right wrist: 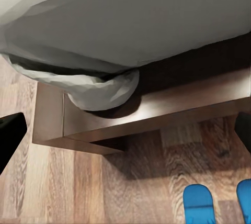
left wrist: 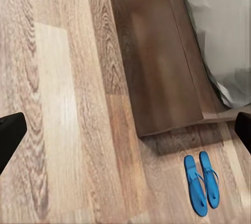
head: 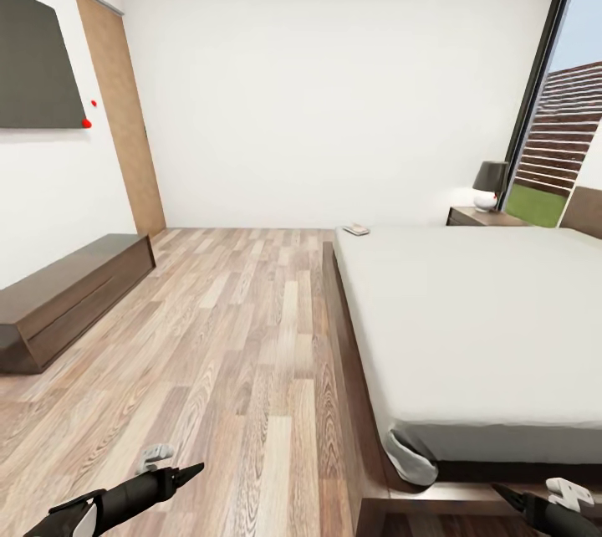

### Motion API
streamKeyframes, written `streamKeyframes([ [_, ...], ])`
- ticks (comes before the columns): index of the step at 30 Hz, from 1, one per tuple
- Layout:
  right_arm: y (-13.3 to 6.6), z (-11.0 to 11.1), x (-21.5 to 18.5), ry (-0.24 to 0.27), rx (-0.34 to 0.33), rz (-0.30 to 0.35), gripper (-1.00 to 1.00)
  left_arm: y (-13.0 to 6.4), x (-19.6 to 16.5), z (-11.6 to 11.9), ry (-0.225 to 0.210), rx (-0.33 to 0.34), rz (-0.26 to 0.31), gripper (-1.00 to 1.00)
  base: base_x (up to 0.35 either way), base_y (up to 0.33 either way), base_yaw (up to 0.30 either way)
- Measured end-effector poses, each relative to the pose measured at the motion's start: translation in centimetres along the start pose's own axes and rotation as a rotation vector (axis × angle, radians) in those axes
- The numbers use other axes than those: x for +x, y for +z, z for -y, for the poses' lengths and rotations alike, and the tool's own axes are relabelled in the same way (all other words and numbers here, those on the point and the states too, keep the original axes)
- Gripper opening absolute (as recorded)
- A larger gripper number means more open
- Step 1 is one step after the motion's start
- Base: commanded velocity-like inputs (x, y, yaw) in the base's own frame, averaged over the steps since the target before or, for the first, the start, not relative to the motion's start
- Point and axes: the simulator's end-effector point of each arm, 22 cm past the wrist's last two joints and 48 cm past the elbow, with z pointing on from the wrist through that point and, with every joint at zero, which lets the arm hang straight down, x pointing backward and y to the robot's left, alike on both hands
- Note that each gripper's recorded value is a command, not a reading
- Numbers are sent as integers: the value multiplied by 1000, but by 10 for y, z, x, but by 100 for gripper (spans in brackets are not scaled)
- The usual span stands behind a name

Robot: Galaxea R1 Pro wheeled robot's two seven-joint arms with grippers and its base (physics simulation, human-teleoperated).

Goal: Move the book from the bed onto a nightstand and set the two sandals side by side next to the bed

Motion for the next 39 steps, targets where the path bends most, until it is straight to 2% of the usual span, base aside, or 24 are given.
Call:
streamKeyframes([
  [7, 0, 0, 0, 0, -1, 0, 100, 0, 0, 0, 0, 0, 0, 100, 0, 0, 121],
  [39, 0, -1, 0, 0, -1, 0, 100, 0, 0, 0, 0, 0, 0, 100, 0, 0, 209],
])
